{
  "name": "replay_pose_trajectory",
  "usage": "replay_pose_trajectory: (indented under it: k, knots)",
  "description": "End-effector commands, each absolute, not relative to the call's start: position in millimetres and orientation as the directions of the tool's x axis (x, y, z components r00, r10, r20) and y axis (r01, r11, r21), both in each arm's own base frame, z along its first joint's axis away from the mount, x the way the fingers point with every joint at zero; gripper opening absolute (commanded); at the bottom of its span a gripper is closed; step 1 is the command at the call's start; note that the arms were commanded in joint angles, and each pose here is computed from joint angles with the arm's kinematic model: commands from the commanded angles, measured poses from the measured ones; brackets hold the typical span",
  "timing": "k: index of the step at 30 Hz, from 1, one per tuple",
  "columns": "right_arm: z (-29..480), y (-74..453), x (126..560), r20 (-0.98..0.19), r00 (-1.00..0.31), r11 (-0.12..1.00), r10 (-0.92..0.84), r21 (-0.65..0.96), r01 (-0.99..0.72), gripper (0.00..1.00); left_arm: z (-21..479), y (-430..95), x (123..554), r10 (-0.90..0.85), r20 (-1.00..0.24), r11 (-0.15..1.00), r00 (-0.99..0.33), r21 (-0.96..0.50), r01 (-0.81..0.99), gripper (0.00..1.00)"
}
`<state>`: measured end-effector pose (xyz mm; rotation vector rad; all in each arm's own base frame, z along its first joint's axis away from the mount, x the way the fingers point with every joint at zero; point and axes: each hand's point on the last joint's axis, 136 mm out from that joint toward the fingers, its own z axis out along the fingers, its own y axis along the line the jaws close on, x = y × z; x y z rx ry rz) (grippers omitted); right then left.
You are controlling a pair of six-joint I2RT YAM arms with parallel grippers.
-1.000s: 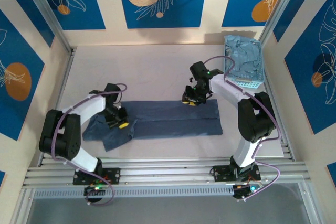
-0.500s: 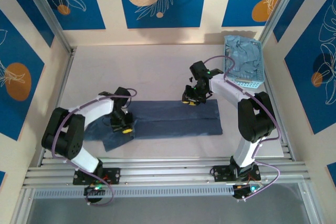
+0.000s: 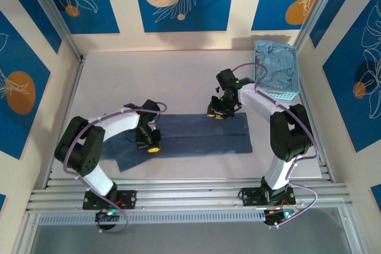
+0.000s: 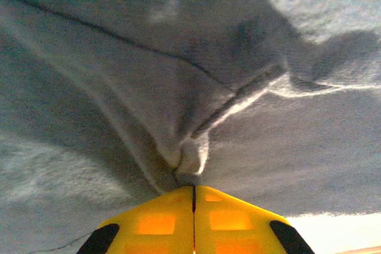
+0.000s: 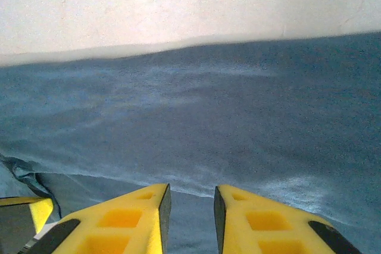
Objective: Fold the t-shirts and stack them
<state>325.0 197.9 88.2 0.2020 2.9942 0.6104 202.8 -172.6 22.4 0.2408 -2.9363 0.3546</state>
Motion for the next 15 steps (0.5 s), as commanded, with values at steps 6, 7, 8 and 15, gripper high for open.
replay_pose_trajectory:
  k: [6,7,8,15]
  knots:
    - [93.2,199.6,317.6,-0.04,-0.99,0.897,0.137,0.428,0.107,0.29,32.1,-201.7,214.6,-0.078,0.162,0.949,-0.984,-0.291,-0.123,0.17]
    - [93.0,199.5,317.7,-0.04,-0.989,0.898,0.139,0.427,0.109,0.29,34.6,-198.8,215.7,-0.073,0.15,0.953,-0.986,-0.28,-0.114,0.18]
    - [93.6,199.7,318.3,-0.043,-0.989,0.897,0.139,0.428,0.107,0.29,40.3,-193.4,220.1,-0.074,0.115,0.959,-0.991,-0.265,-0.103,0.2]
    - [91.0,200.7,317.7,-0.041,-0.99,0.895,0.135,0.434,0.104,0.29,90.2,-98.3,260.7,-0.304,-0.11,0.924,-0.946,-0.277,-0.264,0.5]
